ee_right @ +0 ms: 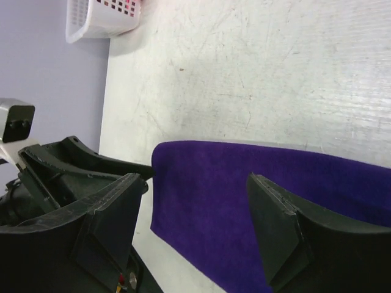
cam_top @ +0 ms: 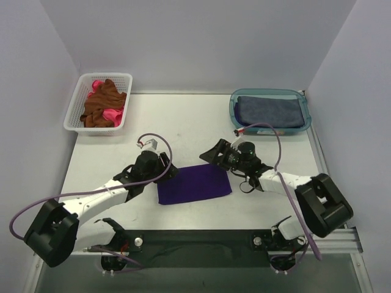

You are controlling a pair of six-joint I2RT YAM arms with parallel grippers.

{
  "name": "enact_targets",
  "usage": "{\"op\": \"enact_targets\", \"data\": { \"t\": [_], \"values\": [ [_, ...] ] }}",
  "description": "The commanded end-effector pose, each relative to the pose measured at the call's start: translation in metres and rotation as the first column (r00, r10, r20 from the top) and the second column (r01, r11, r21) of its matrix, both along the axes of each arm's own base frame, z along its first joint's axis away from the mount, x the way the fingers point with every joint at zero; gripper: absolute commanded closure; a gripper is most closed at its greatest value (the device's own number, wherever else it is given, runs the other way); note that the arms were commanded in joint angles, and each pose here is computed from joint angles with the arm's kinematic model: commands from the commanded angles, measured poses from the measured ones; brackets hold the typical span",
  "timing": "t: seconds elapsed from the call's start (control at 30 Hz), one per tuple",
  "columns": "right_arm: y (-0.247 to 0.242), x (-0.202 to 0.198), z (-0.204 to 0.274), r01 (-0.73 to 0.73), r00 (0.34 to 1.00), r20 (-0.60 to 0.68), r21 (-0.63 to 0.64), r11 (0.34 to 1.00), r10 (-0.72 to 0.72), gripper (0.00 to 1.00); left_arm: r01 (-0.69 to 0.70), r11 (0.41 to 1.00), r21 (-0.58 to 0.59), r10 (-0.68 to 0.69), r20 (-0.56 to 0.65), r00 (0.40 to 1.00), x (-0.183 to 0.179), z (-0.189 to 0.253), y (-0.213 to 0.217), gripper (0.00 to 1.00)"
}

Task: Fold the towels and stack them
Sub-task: Fold the towel

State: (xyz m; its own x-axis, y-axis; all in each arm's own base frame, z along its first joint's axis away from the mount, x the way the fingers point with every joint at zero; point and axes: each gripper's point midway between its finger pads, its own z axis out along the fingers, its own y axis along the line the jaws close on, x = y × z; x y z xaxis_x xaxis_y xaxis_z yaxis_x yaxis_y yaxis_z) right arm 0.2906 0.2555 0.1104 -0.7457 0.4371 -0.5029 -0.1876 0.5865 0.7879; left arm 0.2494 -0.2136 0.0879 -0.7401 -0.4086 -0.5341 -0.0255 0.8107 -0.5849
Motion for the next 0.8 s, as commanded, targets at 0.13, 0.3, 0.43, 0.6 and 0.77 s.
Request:
{"op": "enact_targets", "data": {
  "t": [0.13,0.3,0.43,0.6,0.77],
  "values": [
    [0.005,0.033,-0.029,0.023,0.997,0.071,0.041,0.999,-0.026,0.31,-0.108,0.993,-0.054,0.113,0.089,0.990,0.037,-0.018,0.018,0.40],
    [-0.020,0.039,-0.072,0.098,0.995,0.028,0.104,0.990,-0.101,0.31,-0.144,0.990,-0.002,0.144,0.007,0.990,0.027,-0.063,0.039,0.40],
    [-0.029,0.043,-0.081,0.126,0.991,0.019,0.149,0.981,-0.130,0.30,-0.172,0.985,0.010,0.173,-0.033,0.984,0.035,-0.079,0.052,0.40],
    [-0.036,0.046,-0.068,0.126,0.989,0.058,0.108,0.986,-0.132,0.27,-0.192,0.981,0.029,0.192,-0.011,0.981,0.057,-0.075,0.069,0.40],
    [-0.036,0.049,-0.033,0.085,0.986,0.141,0.065,0.994,-0.093,0.25,-0.137,0.991,0.005,0.136,0.063,0.989,0.092,-0.048,0.069,0.40]
  ]
}}
